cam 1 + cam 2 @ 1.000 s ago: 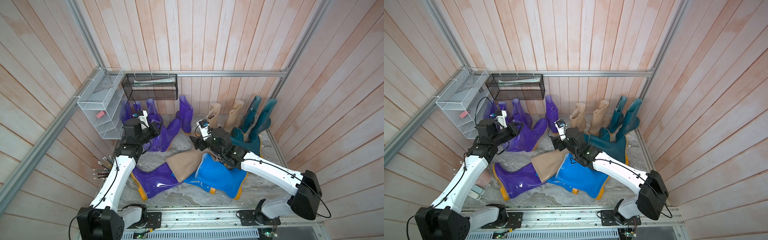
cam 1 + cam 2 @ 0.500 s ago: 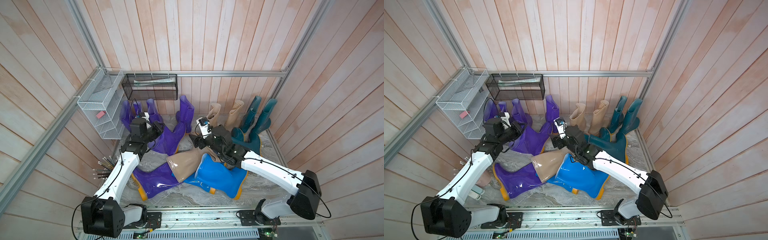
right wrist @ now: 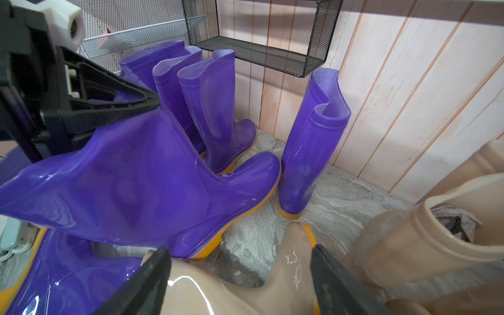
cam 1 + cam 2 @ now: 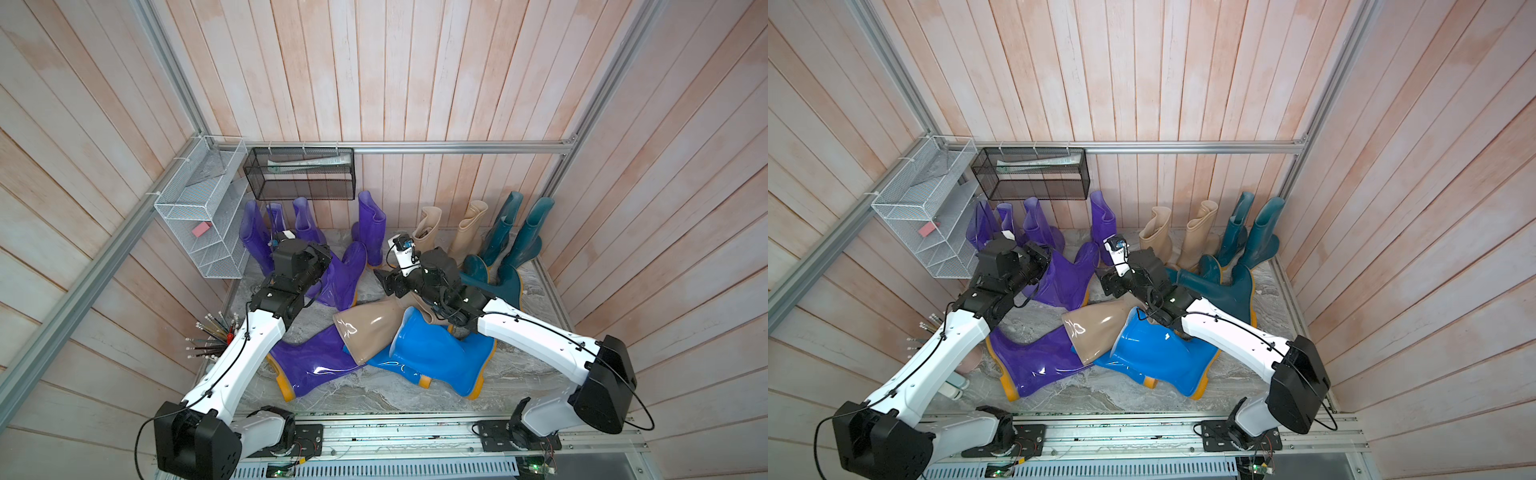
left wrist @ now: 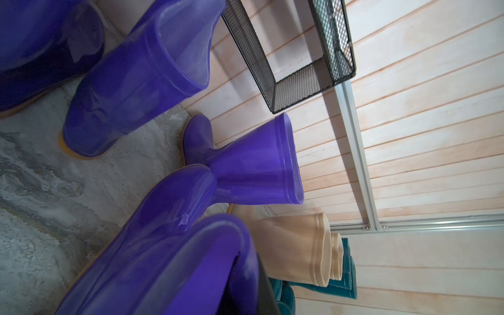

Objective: Match and arrange rain boots in pairs
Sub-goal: Place the rain boot at the center of the board.

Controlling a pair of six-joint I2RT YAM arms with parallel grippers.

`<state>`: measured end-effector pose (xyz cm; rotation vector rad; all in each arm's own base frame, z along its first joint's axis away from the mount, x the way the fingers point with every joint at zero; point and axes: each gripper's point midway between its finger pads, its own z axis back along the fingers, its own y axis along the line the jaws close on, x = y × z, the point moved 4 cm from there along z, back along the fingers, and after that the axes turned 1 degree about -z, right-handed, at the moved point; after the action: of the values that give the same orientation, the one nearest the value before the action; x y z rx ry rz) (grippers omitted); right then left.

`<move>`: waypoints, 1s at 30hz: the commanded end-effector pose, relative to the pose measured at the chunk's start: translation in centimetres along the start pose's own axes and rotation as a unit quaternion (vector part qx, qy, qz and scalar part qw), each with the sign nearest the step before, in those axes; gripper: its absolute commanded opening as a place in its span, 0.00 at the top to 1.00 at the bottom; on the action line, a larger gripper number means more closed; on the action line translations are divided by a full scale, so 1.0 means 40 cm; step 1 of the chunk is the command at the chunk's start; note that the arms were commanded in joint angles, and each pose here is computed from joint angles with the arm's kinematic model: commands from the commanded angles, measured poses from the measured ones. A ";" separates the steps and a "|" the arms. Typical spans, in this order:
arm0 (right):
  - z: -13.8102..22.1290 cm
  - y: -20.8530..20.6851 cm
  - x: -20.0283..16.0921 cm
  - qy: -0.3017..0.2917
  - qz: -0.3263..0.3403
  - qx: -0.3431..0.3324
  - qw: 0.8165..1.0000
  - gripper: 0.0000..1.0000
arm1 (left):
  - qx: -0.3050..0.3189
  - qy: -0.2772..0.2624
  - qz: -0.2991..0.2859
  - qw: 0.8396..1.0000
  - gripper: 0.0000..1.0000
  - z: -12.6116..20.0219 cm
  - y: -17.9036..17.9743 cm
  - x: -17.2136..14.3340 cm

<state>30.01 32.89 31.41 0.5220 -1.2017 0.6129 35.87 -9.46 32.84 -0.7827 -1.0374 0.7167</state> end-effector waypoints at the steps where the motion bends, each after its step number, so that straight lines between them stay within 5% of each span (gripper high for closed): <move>1: -0.005 0.022 0.024 -0.014 -0.004 0.038 0.999 0.18 | -0.072 -0.081 0.027 0.994 1.00 0.076 -0.108 0.090; 18: -0.081 0.066 -0.077 0.016 -0.019 0.073 0.997 0.17 | -0.030 -0.042 -0.013 0.999 0.96 -0.114 -0.014 0.060; 27: -0.080 0.028 -0.079 0.018 -0.023 0.046 0.998 0.17 | -0.161 0.033 -0.090 0.982 0.35 -0.132 -0.137 0.039; 30: -0.073 0.016 -0.075 0.015 -0.026 0.040 0.999 0.16 | -0.198 0.040 -0.141 0.969 0.22 -0.092 -0.192 0.042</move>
<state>30.46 35.69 27.75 0.6266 -1.1192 0.6554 42.24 -11.51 34.45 -0.9040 -1.1107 0.4568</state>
